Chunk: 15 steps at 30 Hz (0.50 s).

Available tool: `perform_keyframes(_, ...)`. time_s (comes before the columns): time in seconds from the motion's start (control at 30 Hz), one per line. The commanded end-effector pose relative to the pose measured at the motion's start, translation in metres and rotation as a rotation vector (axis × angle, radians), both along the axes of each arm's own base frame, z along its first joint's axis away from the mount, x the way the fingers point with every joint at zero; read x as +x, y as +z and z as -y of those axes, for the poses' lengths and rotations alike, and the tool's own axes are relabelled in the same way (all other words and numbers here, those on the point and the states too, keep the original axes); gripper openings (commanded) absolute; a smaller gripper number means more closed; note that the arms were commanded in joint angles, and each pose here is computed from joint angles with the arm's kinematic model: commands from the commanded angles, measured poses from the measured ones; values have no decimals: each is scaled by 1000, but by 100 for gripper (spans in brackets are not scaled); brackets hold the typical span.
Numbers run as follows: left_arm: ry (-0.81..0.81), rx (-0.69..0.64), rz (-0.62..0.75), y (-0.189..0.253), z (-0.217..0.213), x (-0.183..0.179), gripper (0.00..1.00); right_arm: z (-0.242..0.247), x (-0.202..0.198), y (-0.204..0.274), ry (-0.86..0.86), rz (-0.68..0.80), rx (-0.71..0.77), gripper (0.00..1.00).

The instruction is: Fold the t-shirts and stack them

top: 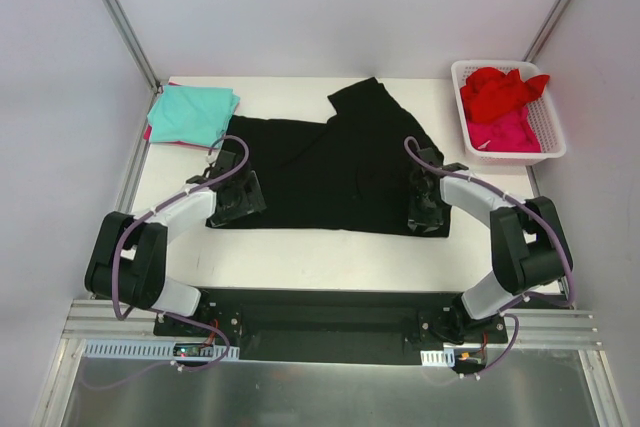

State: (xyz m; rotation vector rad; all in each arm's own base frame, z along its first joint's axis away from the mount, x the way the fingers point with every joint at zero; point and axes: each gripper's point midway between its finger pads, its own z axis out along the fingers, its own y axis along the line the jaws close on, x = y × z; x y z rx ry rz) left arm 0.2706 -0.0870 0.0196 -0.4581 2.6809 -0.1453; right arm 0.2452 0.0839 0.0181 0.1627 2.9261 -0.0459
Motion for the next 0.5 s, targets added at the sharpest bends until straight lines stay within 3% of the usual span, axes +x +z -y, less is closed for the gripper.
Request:
perform_keyframes(0.0,23,-19,-175,-25,-4,-53,99,7,-32,-1,20,-109,-57,30)
perform_keyframes(0.17,50,-21,-197,-17,-8,-73,99,13,-60,0,8,-144,-114,29)
perform_keyframes(0.47,96,45,-297,-18,-23,-116,99,22,-82,24,-52,-77,-112,31)
